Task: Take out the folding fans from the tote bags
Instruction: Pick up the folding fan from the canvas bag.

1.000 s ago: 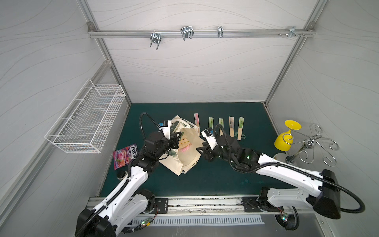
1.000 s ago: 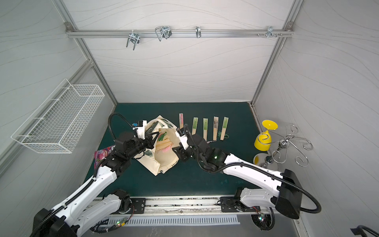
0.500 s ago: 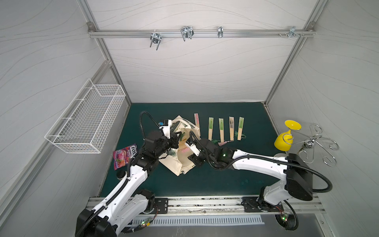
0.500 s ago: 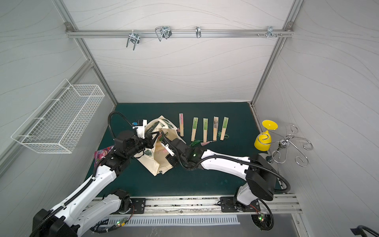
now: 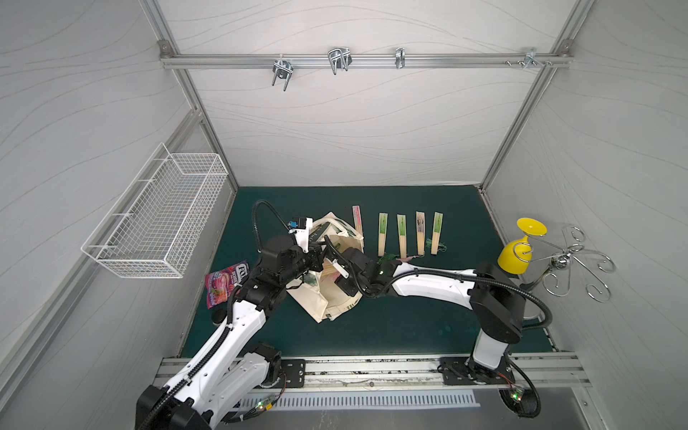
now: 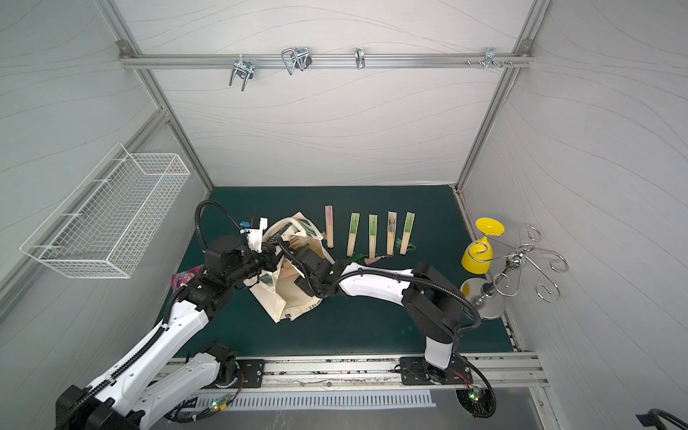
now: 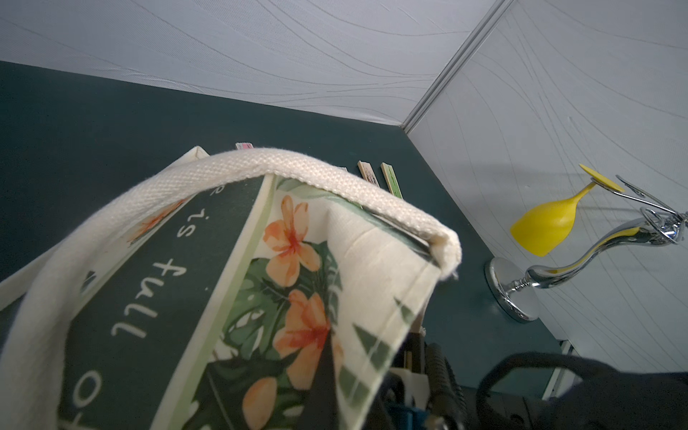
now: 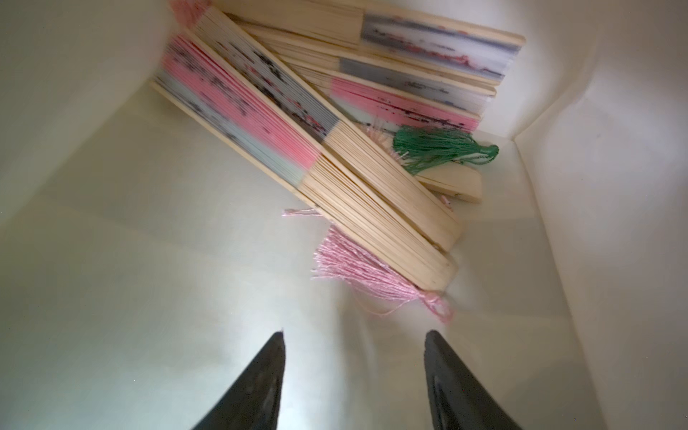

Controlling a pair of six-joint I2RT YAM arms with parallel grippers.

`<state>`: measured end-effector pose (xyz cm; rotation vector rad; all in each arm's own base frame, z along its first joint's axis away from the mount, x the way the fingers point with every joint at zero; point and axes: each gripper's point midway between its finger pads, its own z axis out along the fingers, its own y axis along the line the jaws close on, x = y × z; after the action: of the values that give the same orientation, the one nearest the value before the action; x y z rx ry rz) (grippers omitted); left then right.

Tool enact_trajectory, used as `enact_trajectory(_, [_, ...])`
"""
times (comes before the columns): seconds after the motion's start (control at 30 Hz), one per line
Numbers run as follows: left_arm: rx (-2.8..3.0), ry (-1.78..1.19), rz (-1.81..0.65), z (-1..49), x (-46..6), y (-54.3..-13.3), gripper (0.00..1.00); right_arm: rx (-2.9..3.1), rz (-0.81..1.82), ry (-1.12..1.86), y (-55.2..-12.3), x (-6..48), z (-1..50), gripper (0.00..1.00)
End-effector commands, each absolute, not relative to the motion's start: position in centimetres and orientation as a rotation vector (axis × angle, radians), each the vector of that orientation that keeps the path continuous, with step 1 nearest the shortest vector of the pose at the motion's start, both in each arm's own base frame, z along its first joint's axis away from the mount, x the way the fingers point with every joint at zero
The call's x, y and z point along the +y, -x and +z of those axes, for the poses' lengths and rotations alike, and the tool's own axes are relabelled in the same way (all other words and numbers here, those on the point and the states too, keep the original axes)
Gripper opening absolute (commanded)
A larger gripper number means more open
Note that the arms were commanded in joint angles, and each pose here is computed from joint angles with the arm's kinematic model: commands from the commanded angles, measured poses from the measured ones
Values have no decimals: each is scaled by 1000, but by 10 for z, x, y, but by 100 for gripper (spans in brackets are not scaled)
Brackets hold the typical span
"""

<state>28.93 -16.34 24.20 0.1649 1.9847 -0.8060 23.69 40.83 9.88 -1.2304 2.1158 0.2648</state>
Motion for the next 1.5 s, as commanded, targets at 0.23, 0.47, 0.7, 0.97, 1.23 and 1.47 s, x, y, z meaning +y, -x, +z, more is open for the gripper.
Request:
enact_trajectory(0.23, [1784, -244, -902, 309, -177, -287, 0, 1993, 68, 1333, -244, 407, 75, 60])
enact_trajectory(0.47, [1775, -256, -918, 315, -178, -283, 0, 1933, 16, 1365, -253, 418, 67, 64])
enact_trajectory(0.7, [1778, -261, -951, 316, -181, -281, 0, 1814, -61, 1398, -266, 437, 65, 70])
enact_trajectory(0.97, [1774, -276, -992, 316, -187, -279, 0, 1690, -134, 1453, -278, 461, 60, 72])
enact_trajectory(1.23, [1775, -274, -978, 316, -185, -279, 0, 1646, -114, 1514, -274, 471, 59, 52])
enact_trajectory(1.47, [1786, -260, -930, 313, -180, -283, 0, 1685, -50, 1500, -262, 459, 72, 28])
